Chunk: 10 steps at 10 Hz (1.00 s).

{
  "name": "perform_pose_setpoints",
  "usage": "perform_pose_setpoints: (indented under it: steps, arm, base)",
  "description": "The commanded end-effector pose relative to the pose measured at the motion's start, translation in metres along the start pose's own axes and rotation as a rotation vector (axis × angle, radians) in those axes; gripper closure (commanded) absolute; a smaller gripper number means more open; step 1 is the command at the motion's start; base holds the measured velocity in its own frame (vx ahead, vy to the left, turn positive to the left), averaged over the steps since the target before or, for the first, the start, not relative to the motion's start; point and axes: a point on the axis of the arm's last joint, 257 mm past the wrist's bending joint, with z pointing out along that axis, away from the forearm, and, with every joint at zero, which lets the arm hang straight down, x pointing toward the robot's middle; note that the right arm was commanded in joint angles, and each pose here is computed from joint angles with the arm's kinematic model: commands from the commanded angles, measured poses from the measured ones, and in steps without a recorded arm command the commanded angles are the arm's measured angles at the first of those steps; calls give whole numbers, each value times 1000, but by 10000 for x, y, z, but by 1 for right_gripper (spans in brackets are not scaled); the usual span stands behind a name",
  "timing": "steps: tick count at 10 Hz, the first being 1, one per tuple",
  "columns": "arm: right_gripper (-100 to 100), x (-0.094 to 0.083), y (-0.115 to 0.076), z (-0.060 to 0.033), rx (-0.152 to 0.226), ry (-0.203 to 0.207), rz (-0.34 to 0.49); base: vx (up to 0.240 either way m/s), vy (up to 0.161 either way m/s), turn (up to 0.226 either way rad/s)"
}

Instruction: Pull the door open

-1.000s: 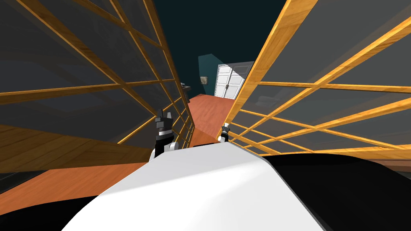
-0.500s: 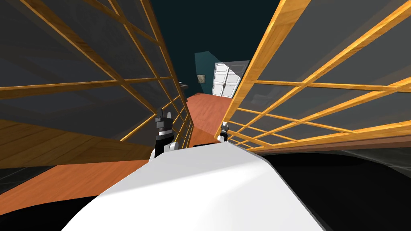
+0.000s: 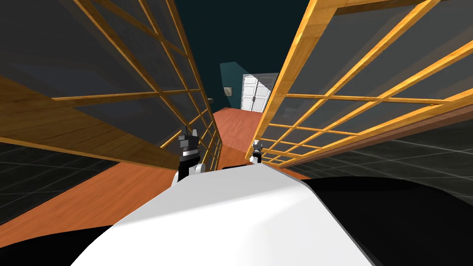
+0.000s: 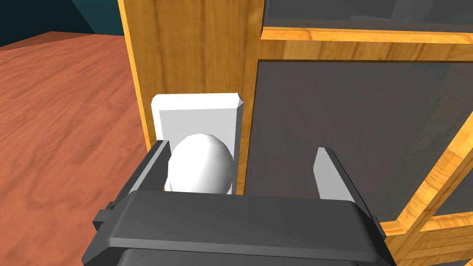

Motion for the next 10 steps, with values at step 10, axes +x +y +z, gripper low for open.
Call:
perform_pose_setpoints:
  steps: [10]
  arm:
    - [100,-21,207,21,-14,8,-19]
  base:
    - [-36,7,-34]
